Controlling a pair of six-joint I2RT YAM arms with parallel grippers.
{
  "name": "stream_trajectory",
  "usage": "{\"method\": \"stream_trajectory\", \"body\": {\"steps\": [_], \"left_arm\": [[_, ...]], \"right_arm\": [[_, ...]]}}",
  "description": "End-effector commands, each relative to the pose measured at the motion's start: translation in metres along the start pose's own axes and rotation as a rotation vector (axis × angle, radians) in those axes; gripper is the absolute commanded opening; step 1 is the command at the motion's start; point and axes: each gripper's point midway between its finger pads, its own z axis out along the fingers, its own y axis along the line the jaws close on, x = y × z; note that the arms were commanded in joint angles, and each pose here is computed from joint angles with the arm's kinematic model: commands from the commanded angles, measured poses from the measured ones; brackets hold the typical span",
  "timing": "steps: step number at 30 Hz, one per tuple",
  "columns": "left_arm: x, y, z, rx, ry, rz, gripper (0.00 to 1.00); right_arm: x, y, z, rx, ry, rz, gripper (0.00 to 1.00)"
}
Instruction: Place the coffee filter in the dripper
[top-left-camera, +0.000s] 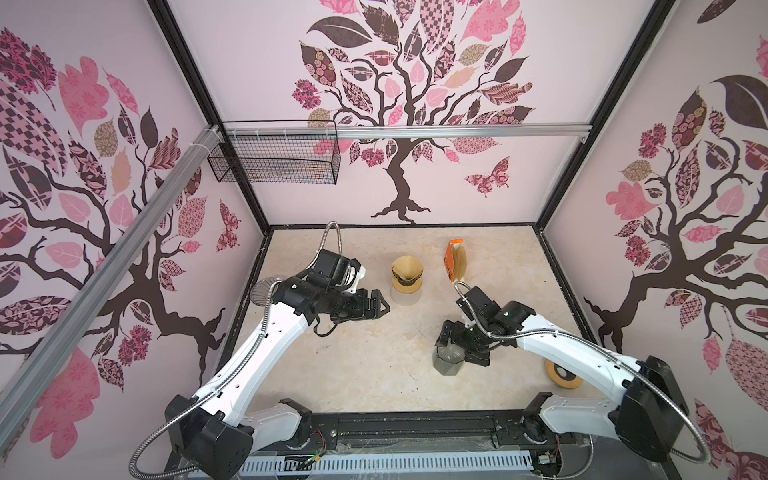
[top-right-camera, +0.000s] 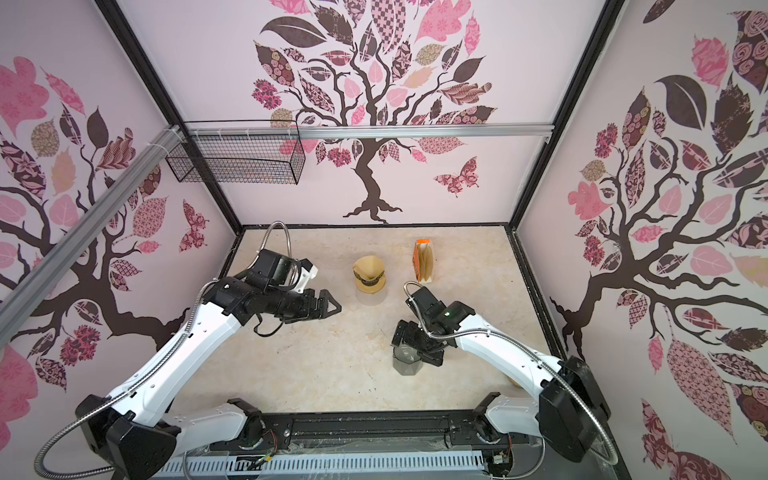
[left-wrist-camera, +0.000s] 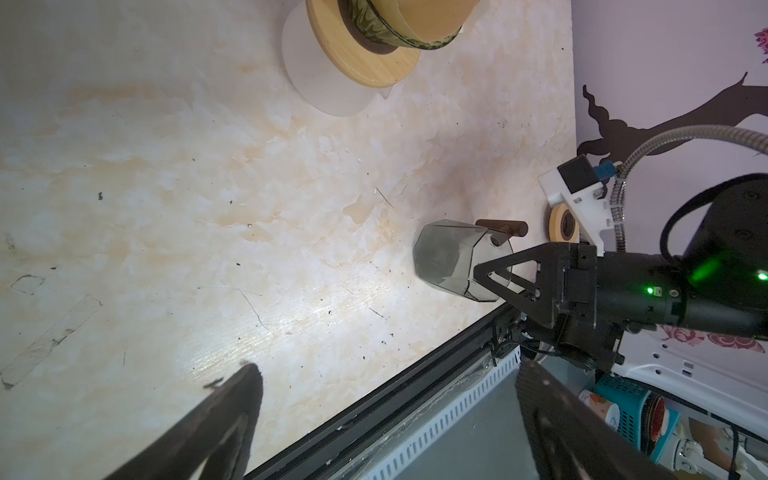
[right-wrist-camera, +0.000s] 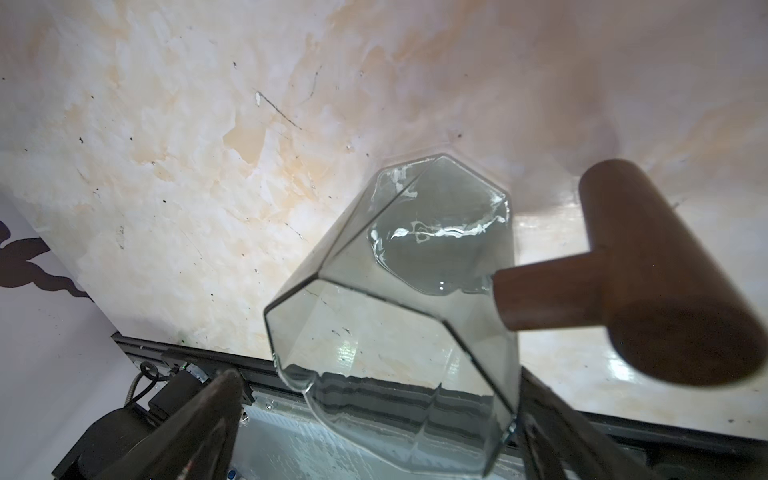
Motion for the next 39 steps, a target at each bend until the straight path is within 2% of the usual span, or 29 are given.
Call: {"method": "stream_trajectory", "body": {"steps": [1,11,21,27,31,39], "left_arm": [[0.002,-0.001,0.001,0.004,0.011,0.001,0.98],[0.002,-0.001,0.0,0.002,0.008,0.001,0.98],[0.0,-0.001,-0.014,-0.023,-0.028,0.014,0.98],[0.004,-0.005,-0.023,-0.007,-0.047,0.022,0.98],[0.007,-0.012,-0.021,0.044,-0.039,-0.007,0.98],[-0.012,-0.015,-0.02,0.042,-0.093,-0.025,0.98]], "right_arm": [[-0.015,0.035,-0.002,-0.062,-0.043,-0.017,1.0],[-0.026,0.089,0.015,-0.137,-0.036,-0.045,1.0],[-0.035,0.085,-0.016,-0.1,-0.133,-0.083,1.0],[-0.053,0.061,-0.058,-0.08,-0.222,-0.07,1.0],[-0.07,0.029,-0.081,-0.043,-0.308,-0.034,1.0],[-0.101,-0.047,-0.087,0.038,-0.356,0.116,1.0]]}}
